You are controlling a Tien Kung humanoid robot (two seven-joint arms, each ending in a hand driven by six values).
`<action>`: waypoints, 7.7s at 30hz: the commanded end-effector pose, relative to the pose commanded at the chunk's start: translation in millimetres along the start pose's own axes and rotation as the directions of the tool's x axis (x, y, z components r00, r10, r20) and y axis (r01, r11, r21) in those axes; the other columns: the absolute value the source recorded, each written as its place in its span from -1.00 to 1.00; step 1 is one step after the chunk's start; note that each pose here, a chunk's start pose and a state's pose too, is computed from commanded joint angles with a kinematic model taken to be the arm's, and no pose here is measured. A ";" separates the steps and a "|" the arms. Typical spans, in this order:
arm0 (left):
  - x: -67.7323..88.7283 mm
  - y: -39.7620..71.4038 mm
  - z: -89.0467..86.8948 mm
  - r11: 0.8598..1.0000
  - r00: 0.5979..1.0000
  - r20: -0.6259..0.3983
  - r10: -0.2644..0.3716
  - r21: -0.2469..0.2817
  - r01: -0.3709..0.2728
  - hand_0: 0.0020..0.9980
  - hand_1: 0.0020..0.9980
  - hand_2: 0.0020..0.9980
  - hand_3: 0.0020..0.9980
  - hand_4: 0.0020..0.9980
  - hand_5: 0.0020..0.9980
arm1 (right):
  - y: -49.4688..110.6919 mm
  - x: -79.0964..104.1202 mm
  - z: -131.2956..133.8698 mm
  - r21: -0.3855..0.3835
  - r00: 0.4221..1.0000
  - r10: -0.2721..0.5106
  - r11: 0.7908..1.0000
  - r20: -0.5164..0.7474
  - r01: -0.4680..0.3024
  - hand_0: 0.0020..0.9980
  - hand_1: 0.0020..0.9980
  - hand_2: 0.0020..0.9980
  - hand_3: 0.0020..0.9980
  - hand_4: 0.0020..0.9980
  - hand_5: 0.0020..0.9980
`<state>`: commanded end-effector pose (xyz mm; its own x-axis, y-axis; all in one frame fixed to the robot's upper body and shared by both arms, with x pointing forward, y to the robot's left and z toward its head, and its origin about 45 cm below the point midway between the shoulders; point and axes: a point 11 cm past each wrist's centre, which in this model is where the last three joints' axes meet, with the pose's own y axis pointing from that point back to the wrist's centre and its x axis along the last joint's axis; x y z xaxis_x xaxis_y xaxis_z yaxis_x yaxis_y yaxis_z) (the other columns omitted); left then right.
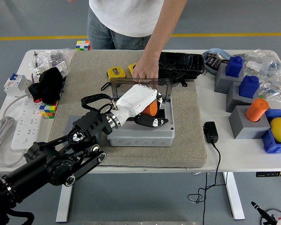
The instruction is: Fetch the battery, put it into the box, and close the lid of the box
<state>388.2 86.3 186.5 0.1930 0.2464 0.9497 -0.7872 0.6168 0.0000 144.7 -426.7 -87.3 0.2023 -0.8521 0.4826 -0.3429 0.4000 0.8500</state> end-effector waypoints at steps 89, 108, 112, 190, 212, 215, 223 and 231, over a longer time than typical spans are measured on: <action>5.8 2.5 -1.8 0.984 0.990 0.015 0.142 -0.113 -0.140 -0.68 -0.68 -0.61 -0.56 0.84 0.47 | 0.6 -7.0 -2.0 0.002 1.000 -0.015 1.000 0.006 0.015 0.71 0.64 0.58 0.69 1.00 1.00; -1.7 5.1 -3.7 0.975 0.981 0.027 0.190 -0.119 -0.185 -0.65 -0.62 -0.58 -0.53 0.84 0.44 | 0.7 -7.4 -1.6 0.000 1.000 -0.017 1.000 0.007 0.017 0.70 0.64 0.58 0.69 1.00 1.00; -3.4 6.0 -5.9 0.976 0.982 0.033 0.187 -0.120 -0.181 -0.65 -0.62 -0.58 -0.53 0.84 0.44 | 0.6 -7.4 -2.6 0.002 1.000 -0.017 1.000 0.007 0.017 0.70 0.64 0.58 0.69 1.00 1.00; 72.6 36.4 -53.2 0.972 0.986 -0.165 0.025 0.235 0.014 0.54 0.55 0.49 0.53 1.00 1.00 | 0.6 -5.9 1.8 -0.008 1.000 -0.020 1.000 0.001 0.020 0.70 0.60 0.57 0.69 1.00 1.00; 65.6 79.0 -49.0 0.972 0.988 -0.150 -0.018 0.231 0.053 0.54 0.53 0.45 0.49 1.00 1.00 | -0.2 -1.0 -3.3 0.002 1.000 -0.010 1.000 0.010 0.010 0.70 0.60 0.57 0.69 1.00 1.00; 62.2 83.6 -41.9 0.975 0.988 -0.149 -0.031 0.211 0.062 0.53 0.53 0.44 0.47 1.00 1.00 | -0.2 -0.4 -3.6 0.002 1.000 -0.009 1.000 0.011 0.009 0.70 0.60 0.57 0.69 1.00 1.00; 50.9 96.9 -27.1 0.981 0.986 -0.146 -0.078 0.167 0.102 0.53 0.52 0.44 0.47 1.00 1.00 | -0.4 1.8 -3.4 0.001 1.000 -0.005 1.000 0.013 0.005 0.70 0.60 0.57 0.69 1.00 1.00; 43.5 104.8 -22.3 0.982 0.986 -0.123 -0.116 0.137 0.132 0.53 0.52 0.44 0.47 1.00 1.00 | -0.7 3.9 -5.0 0.004 1.000 -0.001 1.000 0.016 0.001 0.70 0.60 0.57 0.68 1.00 1.00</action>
<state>327.1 178.4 220.9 0.3533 0.2633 0.8977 -0.8275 0.5355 0.1686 150.3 -428.6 -84.9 0.1878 -0.8579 0.4783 -0.3460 0.3979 0.8497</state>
